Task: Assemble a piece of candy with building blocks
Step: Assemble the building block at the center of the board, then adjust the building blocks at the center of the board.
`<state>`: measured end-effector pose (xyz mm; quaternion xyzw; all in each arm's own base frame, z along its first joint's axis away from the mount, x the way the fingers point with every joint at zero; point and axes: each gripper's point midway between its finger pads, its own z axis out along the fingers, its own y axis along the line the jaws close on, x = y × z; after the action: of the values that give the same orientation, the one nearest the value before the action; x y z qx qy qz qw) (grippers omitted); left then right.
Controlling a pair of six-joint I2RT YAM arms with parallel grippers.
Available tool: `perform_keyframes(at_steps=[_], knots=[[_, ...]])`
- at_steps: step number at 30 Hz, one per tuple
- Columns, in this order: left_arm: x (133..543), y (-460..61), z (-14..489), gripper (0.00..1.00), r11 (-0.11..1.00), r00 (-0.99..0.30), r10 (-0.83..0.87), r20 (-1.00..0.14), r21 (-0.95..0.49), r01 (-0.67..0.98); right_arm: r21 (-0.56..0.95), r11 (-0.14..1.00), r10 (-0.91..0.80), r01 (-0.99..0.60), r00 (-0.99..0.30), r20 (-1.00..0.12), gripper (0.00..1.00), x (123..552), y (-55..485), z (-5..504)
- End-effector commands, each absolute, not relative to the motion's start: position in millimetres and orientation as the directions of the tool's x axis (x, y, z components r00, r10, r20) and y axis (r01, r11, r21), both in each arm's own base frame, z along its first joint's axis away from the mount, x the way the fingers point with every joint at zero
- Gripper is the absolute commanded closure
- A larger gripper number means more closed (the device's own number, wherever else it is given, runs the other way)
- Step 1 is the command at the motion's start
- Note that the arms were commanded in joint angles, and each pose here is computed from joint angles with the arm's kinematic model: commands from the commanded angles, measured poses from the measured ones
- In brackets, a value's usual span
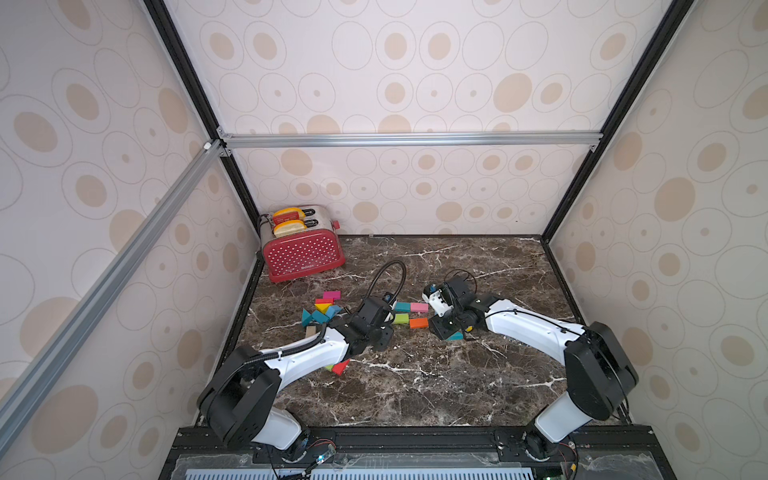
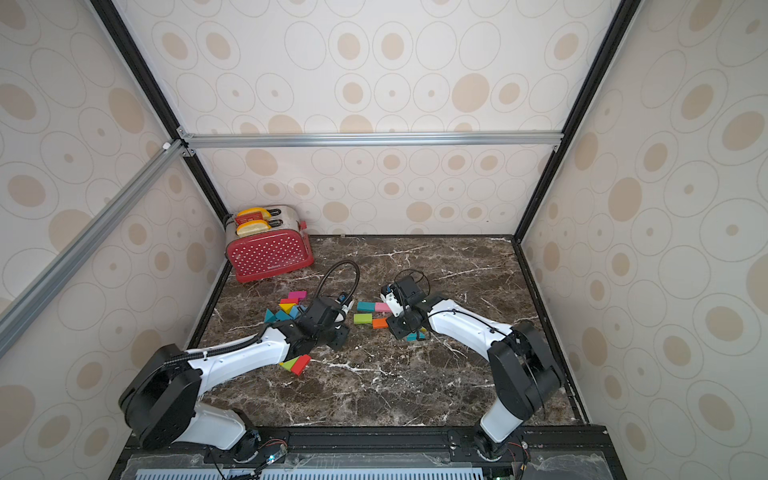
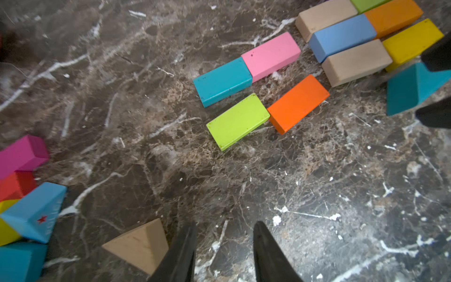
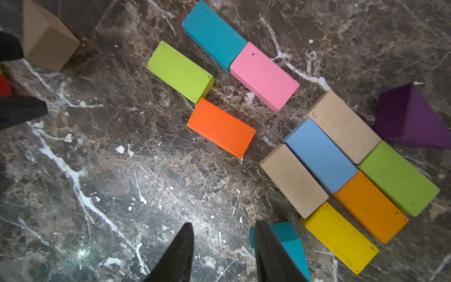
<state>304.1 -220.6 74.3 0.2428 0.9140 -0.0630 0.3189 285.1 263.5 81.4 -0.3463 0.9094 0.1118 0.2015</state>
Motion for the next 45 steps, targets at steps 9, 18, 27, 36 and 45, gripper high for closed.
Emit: perform_keyframes(at_steps=[9,18,27,36,45], knots=[[327,-241,57,0.73,0.866,-0.704,0.371,-0.606,-0.049,0.498,0.104,0.716,-0.604,-0.690,-0.688,-0.402,0.75,289,295,61],[337,-248,42,0.82,0.849,-0.694,0.407,-0.594,-0.033,0.527,0.148,0.723,-0.589,-0.675,-0.714,-0.378,0.84,294,308,41],[348,-256,35,0.82,0.837,-0.699,0.417,-0.581,-0.055,0.545,0.154,0.739,-0.568,-0.656,-0.730,-0.379,0.85,300,313,29],[351,-259,30,0.82,0.832,-0.704,0.422,-0.572,-0.064,0.551,0.154,0.764,-0.542,-0.627,-0.752,-0.374,0.85,306,312,20],[354,-265,27,0.82,0.825,-0.708,0.426,-0.564,-0.080,0.560,0.174,0.776,-0.516,-0.606,-0.769,-0.377,0.84,309,310,18]])
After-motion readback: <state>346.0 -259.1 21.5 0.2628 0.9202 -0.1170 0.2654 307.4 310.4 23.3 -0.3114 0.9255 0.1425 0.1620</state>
